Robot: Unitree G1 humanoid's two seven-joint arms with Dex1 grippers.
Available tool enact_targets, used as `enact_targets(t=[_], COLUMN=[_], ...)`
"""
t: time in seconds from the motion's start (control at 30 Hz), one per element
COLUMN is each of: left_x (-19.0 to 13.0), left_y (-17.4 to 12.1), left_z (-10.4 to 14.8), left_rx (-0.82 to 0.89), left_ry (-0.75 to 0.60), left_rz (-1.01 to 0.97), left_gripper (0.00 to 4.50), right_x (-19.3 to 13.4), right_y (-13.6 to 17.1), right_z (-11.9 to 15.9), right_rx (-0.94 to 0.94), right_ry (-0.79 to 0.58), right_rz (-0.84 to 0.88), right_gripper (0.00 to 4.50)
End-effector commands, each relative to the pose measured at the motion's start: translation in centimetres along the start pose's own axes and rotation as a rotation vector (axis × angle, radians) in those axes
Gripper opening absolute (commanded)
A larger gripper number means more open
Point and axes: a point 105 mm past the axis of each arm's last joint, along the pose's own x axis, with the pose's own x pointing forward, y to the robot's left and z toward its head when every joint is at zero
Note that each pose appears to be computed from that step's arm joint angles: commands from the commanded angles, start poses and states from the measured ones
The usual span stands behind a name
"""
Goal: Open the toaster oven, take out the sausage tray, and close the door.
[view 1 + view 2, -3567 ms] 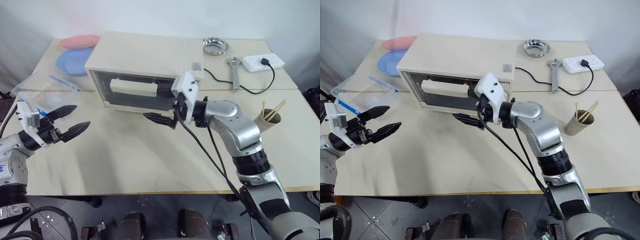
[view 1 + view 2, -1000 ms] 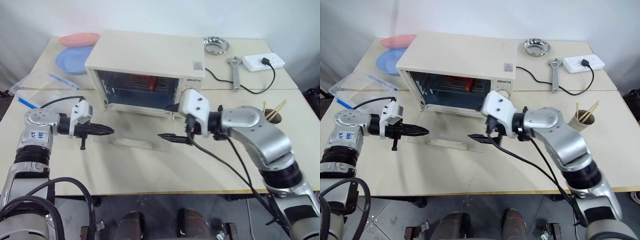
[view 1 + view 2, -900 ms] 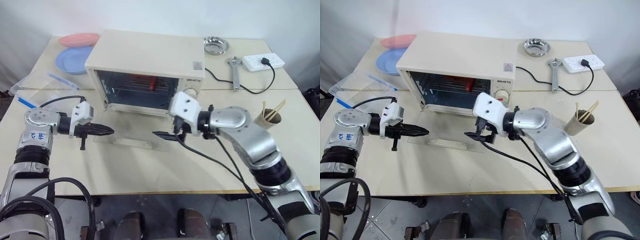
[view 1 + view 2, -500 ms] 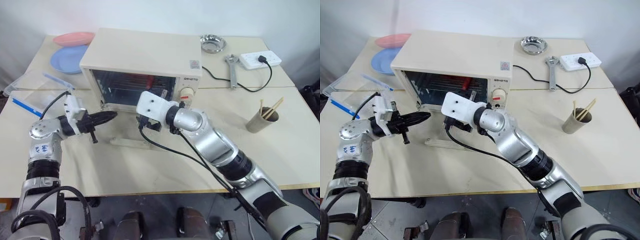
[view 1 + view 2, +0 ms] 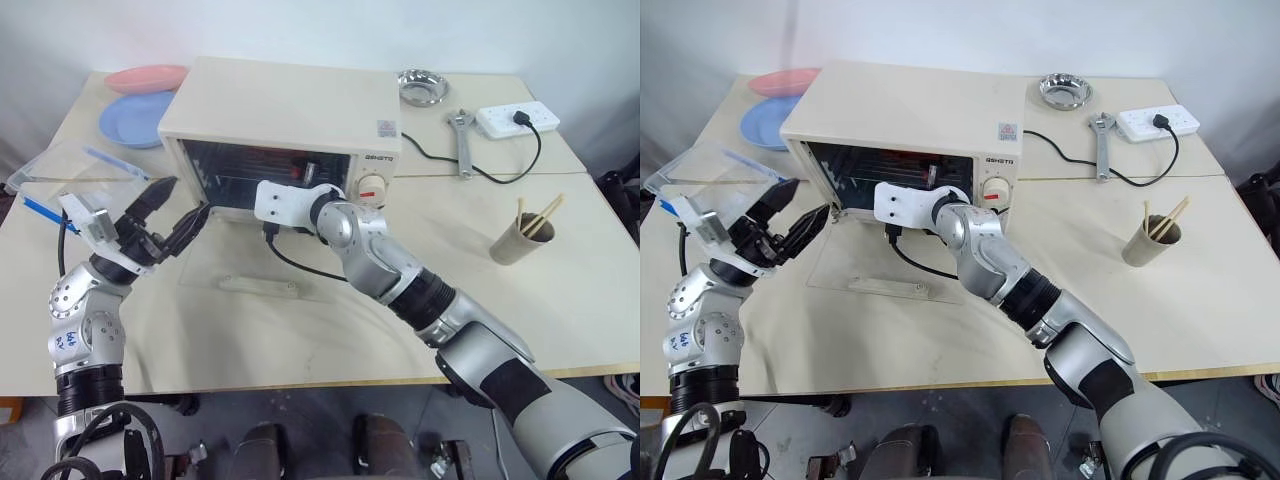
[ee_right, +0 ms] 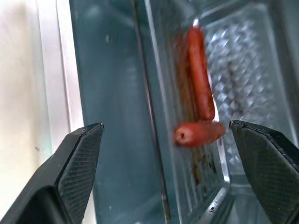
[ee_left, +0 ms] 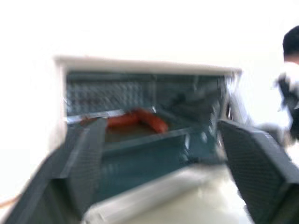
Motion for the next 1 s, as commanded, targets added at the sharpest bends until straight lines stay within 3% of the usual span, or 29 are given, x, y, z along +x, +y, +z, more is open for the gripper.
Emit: enact_targets(t=[0.03, 0.17, 0.23, 0.33, 0.57, 0.77, 0.87, 1.0], left_x=[-0.1, -0.1, 0.0, 0.1, 0.4, 1.4, 1.6, 2.0], left_y=[-0.1, -0.1, -0.2, -0.2, 0.2, 1.0, 1.2, 1.5], left_z=[1.1, 1.1, 1.1, 1.1, 1.2, 1.2, 1.2, 1.1], left_rx=[0.023, 0.019, 0.017, 0.016, 0.020, 0.030, 0.035, 0.036], left_ry=[-0.026, -0.024, -0.021, -0.019, -0.018, -0.010, -0.007, 0.006], left_rz=[0.007, 0.016, 0.016, 0.016, 0.018, 0.006, 0.000, -0.011], left_gripper=[4.48, 4.48, 4.50, 4.50, 4.50, 4.50, 4.50, 4.50], right_x=[0.3, 0.7, 0.8, 0.7, 0.2, -0.4, -0.5, -0.6], right_y=[-1.1, -1.2, -1.1, -1.1, -1.2, -0.7, -0.6, -1.0], right_z=[1.1, 0.7, 0.6, 0.7, 1.1, 0.9, 0.8, 0.7], right_rx=[-0.036, -0.046, -0.052, -0.057, -0.069, -0.083, -0.087, -0.095], right_ry=[-0.014, 0.038, 0.059, 0.065, 0.060, 0.081, 0.083, 0.081], right_rz=[-0.036, -0.047, -0.046, -0.054, -0.067, -0.064, -0.060, -0.080], right_gripper=[4.50, 4.50, 4.14, 3.39, 1.00, 1.00, 0.09, 0.03])
